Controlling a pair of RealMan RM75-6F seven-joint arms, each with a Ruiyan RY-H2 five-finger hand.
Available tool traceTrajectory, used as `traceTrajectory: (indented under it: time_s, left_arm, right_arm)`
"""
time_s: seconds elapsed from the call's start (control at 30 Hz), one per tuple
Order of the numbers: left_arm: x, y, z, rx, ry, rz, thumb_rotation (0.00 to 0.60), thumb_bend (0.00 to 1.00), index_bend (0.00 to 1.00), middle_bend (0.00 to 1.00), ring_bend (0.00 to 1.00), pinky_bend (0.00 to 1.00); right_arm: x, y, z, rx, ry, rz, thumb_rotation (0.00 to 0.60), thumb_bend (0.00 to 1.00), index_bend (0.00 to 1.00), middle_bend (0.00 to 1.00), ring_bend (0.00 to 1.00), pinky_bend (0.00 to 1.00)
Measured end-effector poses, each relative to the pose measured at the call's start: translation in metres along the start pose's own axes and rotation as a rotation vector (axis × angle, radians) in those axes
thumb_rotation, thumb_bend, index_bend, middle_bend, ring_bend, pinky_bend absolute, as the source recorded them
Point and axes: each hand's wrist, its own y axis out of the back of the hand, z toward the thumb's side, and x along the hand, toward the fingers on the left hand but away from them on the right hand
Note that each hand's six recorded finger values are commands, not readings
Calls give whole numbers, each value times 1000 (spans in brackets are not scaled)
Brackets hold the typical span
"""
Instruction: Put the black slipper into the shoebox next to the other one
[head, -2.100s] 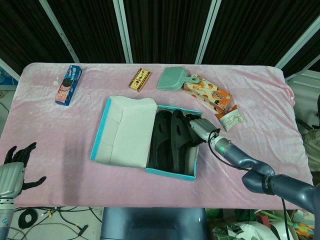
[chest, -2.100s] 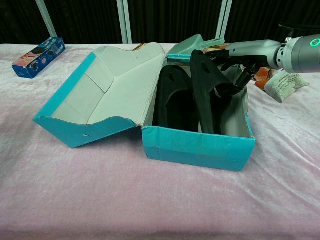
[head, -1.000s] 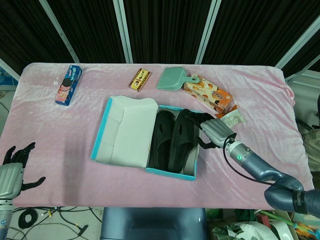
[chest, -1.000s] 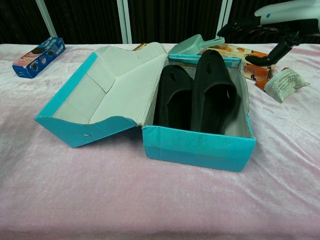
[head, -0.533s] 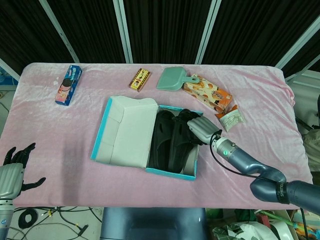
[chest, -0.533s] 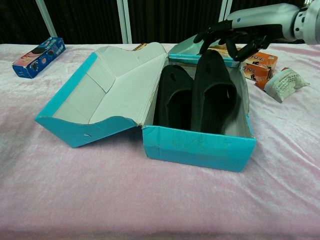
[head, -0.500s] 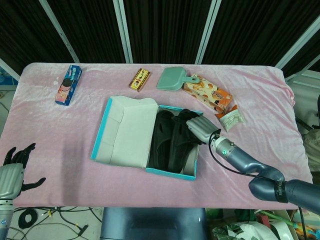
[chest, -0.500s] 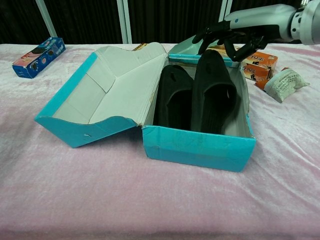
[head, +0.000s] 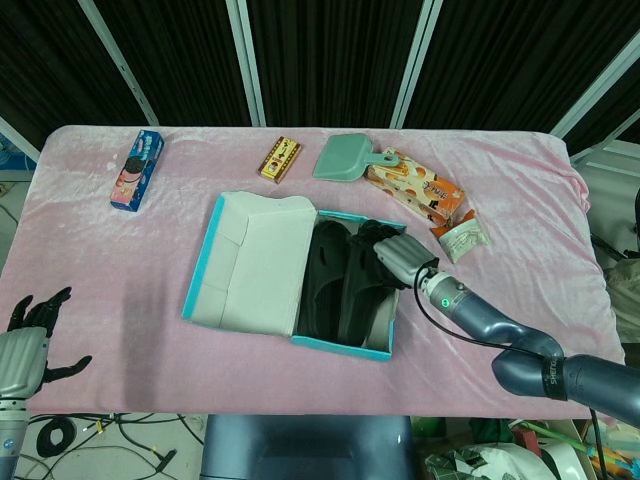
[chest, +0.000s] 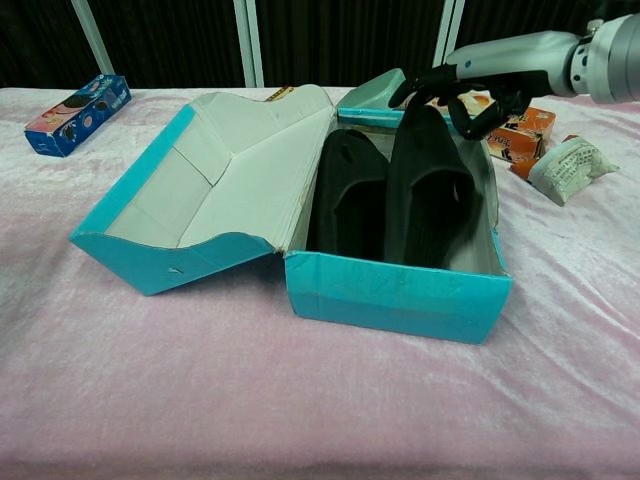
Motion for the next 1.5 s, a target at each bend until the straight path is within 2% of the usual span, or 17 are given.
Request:
traceTrajectory:
  time_s: [0.3,0.67,0.83,0.97,1.1,1.27,1.5]
  left_arm:
    - [0,1,4,4,-10,3,600,0,60,157,158,9]
    - [-1,2,3,0,-6,6,600,0,60,157,158,9]
    - [-2,2,2,-4,-8,10,600,0,60,157,158,9]
    - [-2,1,2,-7,-12,10,600,0,60,157,158,9]
    - [-1,1,3,-8,-17,11,600,0,60,157,158,9]
    - [-1,1,3,-8,-18,12,600,0,60,157,158,9]
    - [0,1,3,-6,-19,10,600,0,60,157,158,9]
  right_arm:
    - [2,-19,-13,-15,-24,44,600,941,145,171,0,61]
    - [1,-30,-14,-22,-14,46,600,919,146,173,0,61]
    - [12,-19,-7,-13,17,-2,600,811,139,148,0,61]
    - [27,-9,-2,0,40,-37,600,681,53,89,0,61]
    - [42,-4,2,12,53,-62,600,655,42,91,0,61]
    - [54,-16,9,26,69,-45,600,655,42,144,0,61]
    - [61,-42,11,56,73,23,600,656,42,172,0,61]
